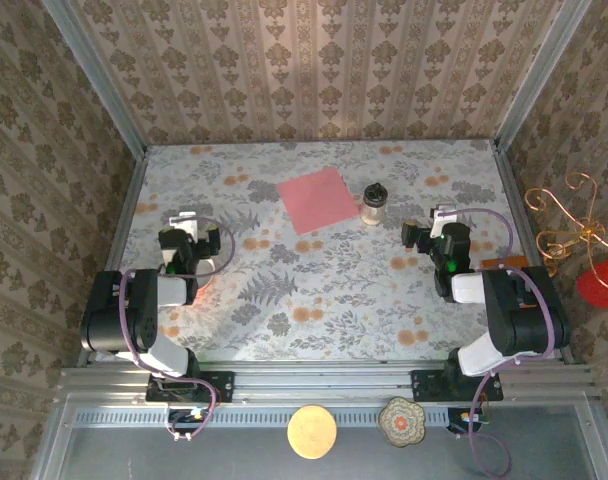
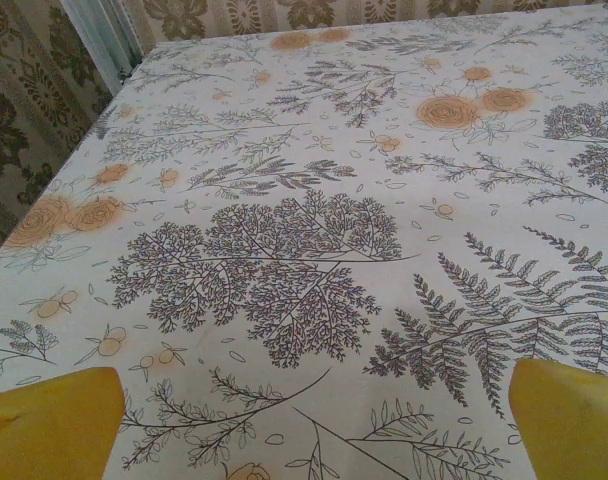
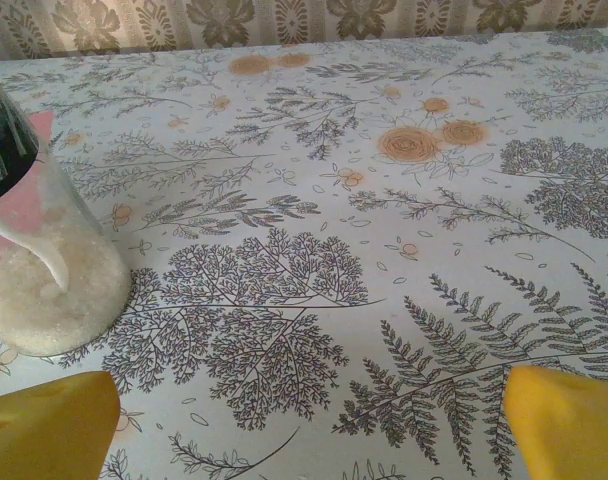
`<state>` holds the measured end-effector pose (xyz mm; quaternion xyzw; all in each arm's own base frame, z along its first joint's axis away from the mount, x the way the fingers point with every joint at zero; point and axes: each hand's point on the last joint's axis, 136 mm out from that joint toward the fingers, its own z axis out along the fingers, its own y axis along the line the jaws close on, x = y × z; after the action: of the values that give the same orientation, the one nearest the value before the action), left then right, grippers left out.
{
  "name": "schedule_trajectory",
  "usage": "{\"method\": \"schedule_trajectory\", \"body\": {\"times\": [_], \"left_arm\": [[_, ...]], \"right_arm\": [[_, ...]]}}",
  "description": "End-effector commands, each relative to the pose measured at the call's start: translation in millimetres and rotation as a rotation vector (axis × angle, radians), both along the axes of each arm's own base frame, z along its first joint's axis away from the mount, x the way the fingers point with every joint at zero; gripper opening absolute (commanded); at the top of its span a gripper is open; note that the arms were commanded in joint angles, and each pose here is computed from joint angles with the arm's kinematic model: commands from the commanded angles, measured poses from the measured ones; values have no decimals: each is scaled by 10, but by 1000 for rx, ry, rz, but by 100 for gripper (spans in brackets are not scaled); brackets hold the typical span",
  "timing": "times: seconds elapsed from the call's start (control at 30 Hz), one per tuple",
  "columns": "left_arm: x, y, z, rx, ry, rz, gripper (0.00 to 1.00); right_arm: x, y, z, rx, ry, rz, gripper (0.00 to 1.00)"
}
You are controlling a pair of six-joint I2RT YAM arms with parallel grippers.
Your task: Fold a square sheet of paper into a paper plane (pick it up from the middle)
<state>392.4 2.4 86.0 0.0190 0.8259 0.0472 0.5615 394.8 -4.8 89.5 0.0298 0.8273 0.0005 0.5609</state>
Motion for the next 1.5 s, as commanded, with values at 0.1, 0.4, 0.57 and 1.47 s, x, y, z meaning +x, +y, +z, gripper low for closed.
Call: {"method": "schedule_trajectory", "body": {"times": [0.1,0.4,0.57,1.47], "left_arm": [[74,-1,95,12,-31,-6,100],[78,-2,96,8,-30,-11,100],[76,-2,96,8,-31,-11,100],[-117,-178,1037,-384,115,101,100]], "right_arm": [[59,11,79,-9,-21,14,100],[58,12,71,-10,-18,13,100],[65,6,73,-8,-16,12,100],[-266,338,686,212,167,-173,100]]}}
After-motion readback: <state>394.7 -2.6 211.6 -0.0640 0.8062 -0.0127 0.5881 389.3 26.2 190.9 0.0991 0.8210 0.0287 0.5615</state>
